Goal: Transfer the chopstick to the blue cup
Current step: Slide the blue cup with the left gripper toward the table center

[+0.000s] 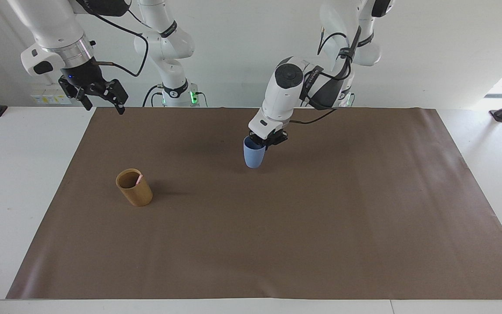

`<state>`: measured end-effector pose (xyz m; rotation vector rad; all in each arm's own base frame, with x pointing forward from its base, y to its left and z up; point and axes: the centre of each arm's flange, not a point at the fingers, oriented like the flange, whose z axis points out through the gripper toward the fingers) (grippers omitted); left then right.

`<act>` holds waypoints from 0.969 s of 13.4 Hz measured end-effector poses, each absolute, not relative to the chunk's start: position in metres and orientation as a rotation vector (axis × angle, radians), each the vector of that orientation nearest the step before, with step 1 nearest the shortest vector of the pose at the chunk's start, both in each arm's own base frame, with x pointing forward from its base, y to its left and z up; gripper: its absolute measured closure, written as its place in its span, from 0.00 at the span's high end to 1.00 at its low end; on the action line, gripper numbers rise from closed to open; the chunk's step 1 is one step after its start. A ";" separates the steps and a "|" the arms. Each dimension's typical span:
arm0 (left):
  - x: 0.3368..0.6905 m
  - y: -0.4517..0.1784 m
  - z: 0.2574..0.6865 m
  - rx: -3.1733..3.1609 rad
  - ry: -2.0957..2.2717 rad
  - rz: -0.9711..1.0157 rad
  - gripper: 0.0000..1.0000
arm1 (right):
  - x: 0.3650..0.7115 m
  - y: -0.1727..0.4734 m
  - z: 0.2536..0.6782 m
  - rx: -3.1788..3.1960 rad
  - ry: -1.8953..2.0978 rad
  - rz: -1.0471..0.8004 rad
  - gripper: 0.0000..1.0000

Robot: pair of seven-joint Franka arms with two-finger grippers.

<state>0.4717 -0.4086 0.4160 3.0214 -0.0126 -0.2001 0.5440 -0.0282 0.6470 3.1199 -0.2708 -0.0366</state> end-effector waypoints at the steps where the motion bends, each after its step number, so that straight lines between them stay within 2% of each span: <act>1: 0.471 -0.408 0.410 3.025 -0.010 -0.208 0.06 | 0.544 -0.028 0.647 3.120 -0.271 -0.037 1.00; 13: 0.465 -0.410 0.379 3.023 0.044 -0.194 0.06 | 0.544 -0.028 0.647 3.120 -0.271 -0.036 1.00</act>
